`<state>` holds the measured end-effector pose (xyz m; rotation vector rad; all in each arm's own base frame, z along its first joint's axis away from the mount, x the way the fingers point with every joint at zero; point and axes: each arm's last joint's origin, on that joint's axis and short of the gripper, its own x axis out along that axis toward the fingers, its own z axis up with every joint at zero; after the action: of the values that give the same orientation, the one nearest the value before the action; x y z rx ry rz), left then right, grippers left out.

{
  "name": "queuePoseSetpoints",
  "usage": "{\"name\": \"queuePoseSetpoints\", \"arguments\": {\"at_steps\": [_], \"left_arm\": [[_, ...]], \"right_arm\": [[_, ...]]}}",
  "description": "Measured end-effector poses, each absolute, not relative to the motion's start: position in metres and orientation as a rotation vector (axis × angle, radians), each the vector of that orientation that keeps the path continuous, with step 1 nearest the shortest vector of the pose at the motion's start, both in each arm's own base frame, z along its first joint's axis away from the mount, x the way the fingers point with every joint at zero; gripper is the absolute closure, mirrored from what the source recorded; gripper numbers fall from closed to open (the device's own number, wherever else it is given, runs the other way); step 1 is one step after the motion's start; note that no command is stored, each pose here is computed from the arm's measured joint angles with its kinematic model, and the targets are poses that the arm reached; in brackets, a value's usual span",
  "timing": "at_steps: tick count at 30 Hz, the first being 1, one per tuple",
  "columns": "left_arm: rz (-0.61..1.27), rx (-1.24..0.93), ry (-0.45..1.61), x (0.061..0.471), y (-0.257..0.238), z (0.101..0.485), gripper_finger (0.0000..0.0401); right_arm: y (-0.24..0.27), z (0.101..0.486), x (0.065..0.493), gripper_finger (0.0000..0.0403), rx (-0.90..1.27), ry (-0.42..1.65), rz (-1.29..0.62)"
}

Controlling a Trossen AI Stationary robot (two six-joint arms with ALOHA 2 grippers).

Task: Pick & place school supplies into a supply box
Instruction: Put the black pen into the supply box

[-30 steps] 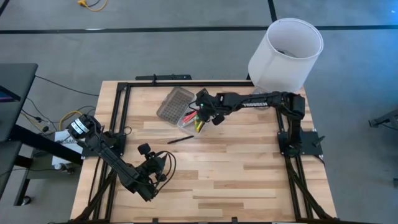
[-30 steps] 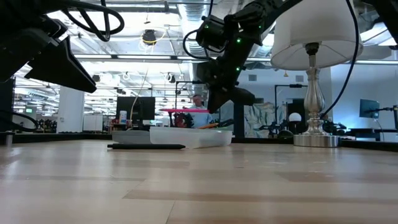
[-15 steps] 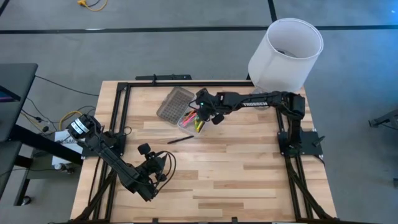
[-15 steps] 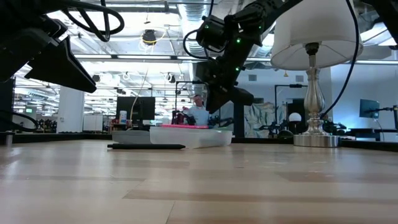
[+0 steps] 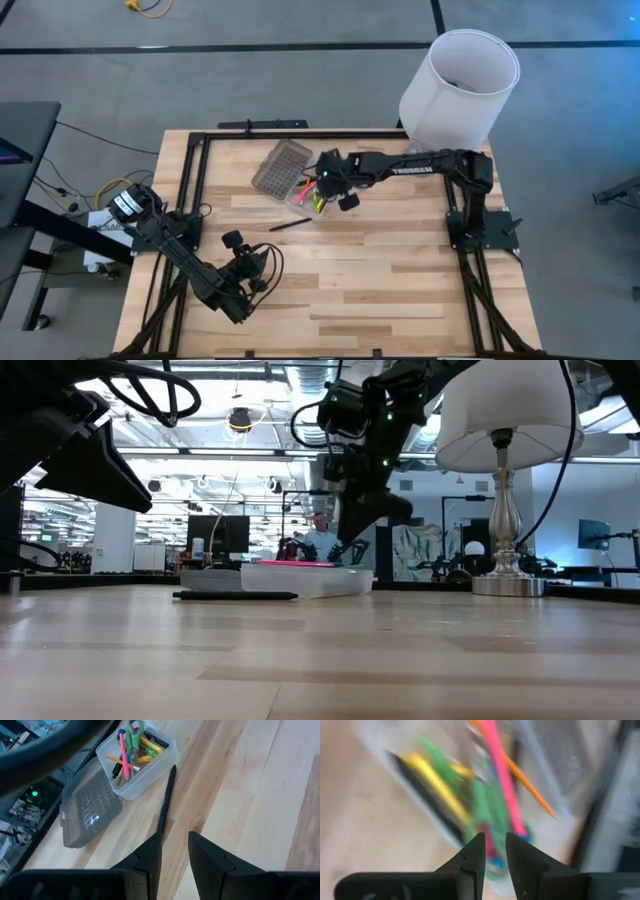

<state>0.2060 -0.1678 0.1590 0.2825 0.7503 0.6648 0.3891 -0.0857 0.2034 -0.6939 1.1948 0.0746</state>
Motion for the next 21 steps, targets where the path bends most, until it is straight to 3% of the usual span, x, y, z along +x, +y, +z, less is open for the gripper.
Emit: {"name": "queuePoseSetpoints", "arguments": {"at_steps": [21], "left_arm": [[0.68,0.377,1.019,0.245,-0.116,0.155,0.0311]], "right_arm": [[0.021,0.209,0.378,0.0332,-0.568,1.247,0.162]]}}
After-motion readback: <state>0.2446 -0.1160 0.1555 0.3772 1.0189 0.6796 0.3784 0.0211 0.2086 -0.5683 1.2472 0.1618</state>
